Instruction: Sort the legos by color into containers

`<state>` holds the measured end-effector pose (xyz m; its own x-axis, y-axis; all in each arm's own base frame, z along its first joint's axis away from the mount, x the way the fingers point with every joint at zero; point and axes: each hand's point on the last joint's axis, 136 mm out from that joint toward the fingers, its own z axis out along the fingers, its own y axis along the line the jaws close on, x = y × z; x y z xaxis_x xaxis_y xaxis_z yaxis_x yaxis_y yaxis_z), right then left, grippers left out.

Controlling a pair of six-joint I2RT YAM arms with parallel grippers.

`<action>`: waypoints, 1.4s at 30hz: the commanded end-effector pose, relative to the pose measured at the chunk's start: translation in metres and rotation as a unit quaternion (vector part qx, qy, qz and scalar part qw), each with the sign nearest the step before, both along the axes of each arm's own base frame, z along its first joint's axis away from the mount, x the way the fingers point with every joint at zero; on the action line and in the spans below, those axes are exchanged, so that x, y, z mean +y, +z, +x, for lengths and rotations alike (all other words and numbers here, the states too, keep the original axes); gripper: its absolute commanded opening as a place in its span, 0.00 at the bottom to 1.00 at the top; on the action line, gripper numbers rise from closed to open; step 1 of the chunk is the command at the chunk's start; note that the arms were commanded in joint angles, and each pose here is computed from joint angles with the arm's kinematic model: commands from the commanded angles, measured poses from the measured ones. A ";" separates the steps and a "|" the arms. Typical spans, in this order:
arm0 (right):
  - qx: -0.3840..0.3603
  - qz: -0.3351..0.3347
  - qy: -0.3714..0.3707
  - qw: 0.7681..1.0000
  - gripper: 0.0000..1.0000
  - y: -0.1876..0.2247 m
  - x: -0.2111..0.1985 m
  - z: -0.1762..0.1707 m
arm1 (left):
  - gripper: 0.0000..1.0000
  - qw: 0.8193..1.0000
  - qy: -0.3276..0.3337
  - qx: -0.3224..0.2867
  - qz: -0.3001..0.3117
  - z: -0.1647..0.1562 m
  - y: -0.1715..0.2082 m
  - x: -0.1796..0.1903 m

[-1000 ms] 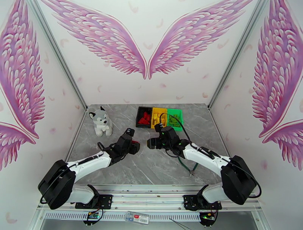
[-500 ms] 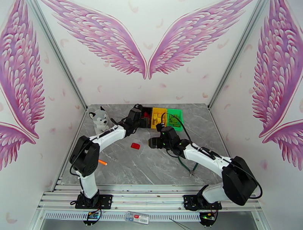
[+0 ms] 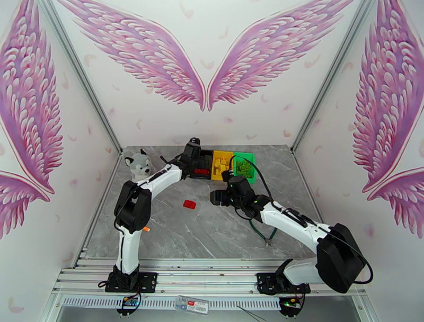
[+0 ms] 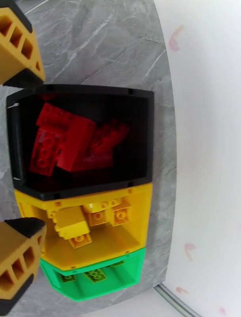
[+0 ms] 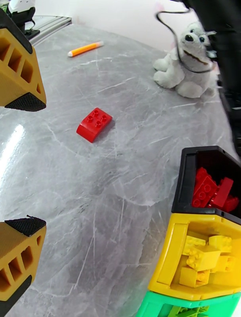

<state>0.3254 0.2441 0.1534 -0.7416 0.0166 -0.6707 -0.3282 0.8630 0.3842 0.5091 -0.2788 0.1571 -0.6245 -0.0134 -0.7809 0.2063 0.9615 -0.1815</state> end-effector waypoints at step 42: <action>0.000 -0.006 -0.027 1.000 0.78 0.003 -0.012 0.001 | 0.99 0.996 0.057 0.067 -0.007 -0.147 -0.134 0.027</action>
<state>0.3266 0.2423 0.1532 -0.7436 0.0321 -0.6678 -0.3104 0.8682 0.3872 0.3509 -0.2615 0.0312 -0.7023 -0.1626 -0.6931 0.0845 0.9476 -0.3079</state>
